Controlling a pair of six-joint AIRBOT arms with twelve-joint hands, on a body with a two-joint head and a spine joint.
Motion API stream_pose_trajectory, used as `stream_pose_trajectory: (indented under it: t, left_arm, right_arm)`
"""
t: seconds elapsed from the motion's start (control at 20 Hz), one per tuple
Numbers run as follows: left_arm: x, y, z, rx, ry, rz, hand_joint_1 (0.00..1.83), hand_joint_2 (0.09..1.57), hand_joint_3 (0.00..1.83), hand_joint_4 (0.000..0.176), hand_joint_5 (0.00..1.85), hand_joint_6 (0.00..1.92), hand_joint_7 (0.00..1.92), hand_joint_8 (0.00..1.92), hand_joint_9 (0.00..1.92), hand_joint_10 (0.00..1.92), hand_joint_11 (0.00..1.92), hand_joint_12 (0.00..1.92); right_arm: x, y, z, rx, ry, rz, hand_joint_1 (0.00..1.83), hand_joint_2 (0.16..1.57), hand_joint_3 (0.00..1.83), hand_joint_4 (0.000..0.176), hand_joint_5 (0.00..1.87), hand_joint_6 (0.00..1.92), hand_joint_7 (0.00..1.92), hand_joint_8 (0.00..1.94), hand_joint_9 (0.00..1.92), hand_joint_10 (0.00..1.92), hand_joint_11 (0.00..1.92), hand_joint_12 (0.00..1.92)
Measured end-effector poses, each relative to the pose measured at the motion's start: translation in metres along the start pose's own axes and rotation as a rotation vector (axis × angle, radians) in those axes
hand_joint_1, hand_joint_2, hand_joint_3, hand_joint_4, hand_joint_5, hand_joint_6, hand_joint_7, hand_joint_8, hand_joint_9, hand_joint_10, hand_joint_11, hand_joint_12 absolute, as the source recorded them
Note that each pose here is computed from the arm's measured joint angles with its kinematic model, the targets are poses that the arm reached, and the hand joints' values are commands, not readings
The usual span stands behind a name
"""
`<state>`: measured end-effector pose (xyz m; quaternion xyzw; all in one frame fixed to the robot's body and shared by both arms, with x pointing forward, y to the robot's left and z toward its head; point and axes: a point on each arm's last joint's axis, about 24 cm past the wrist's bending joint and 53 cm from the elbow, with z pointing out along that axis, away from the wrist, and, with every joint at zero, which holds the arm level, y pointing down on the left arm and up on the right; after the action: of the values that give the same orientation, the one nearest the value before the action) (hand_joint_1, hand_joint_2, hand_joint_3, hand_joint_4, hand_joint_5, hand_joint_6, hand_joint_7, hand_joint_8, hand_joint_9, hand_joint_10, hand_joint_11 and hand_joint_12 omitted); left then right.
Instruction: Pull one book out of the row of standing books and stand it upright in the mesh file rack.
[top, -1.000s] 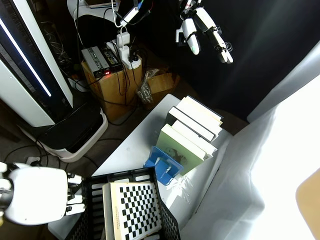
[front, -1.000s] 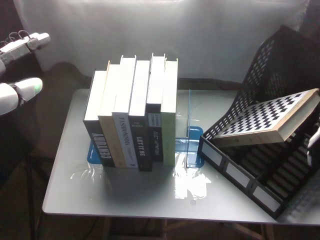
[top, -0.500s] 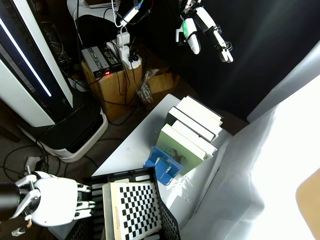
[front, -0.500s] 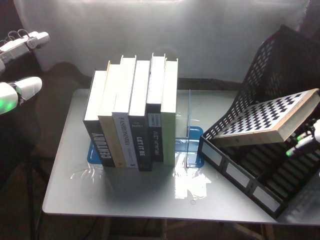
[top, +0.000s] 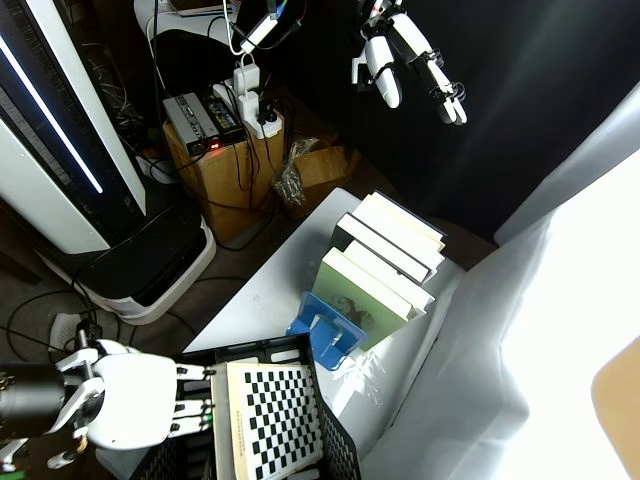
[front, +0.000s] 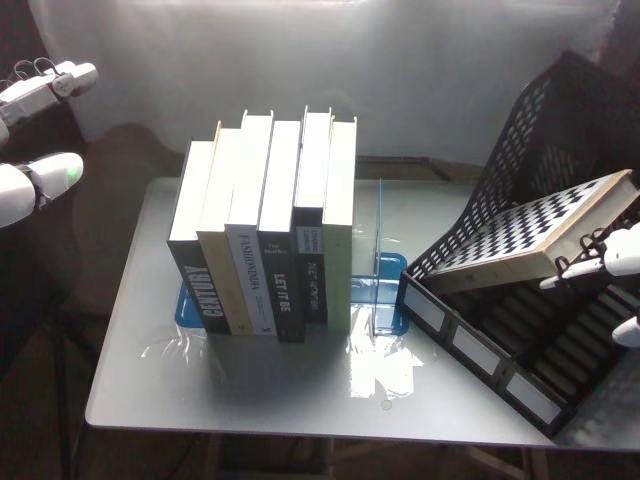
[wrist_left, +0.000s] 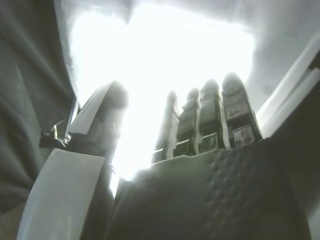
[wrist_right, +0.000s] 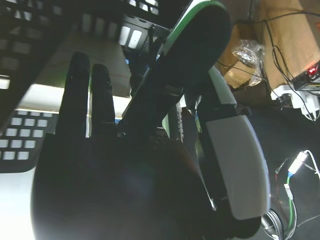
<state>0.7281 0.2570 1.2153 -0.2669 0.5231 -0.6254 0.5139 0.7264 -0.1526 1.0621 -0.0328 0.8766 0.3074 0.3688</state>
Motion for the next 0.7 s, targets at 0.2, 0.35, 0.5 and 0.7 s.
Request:
stream_pose_trajectory:
  t: [0.2,0.35,0.5,0.7]
  left_arm:
    - [0.000,0.000,0.000,-0.001,-0.002,-0.001,0.67,1.49,0.00,0.018,0.11,0.00,0.00,0.00,0.00,0.00,0.00,0.00]
    - [-0.001,0.000,0.000,-0.001,-0.002,-0.001,0.65,1.50,0.00,0.025,0.11,0.00,0.00,0.00,0.00,0.00,0.00,0.00]
    - [0.000,0.000,0.000,-0.001,-0.002,-0.002,0.65,1.50,0.00,0.030,0.10,0.00,0.00,0.00,0.00,0.00,0.00,0.00]
    - [0.000,0.000,0.000,0.002,-0.002,-0.003,0.59,1.51,0.00,0.038,0.09,0.00,0.00,0.00,0.00,0.00,0.00,0.00]
  right_arm:
    - [-0.018,0.010,-0.001,-0.018,-0.041,-0.021,0.61,1.36,0.00,0.000,0.00,0.00,0.00,0.00,0.00,0.00,0.01,0.00]
    - [-0.037,0.021,0.000,-0.035,-0.083,-0.046,0.58,1.35,0.00,0.000,0.00,0.00,0.00,0.00,0.00,0.00,0.01,0.01]
    - [-0.056,0.035,0.004,-0.056,-0.122,-0.079,0.54,1.34,0.01,0.000,0.03,0.00,0.00,0.00,0.00,0.00,0.00,0.17]
    - [-0.085,0.045,0.015,-0.057,-0.182,-0.087,0.67,1.36,0.00,0.000,0.01,0.00,0.00,0.00,0.00,0.00,0.00,0.00]
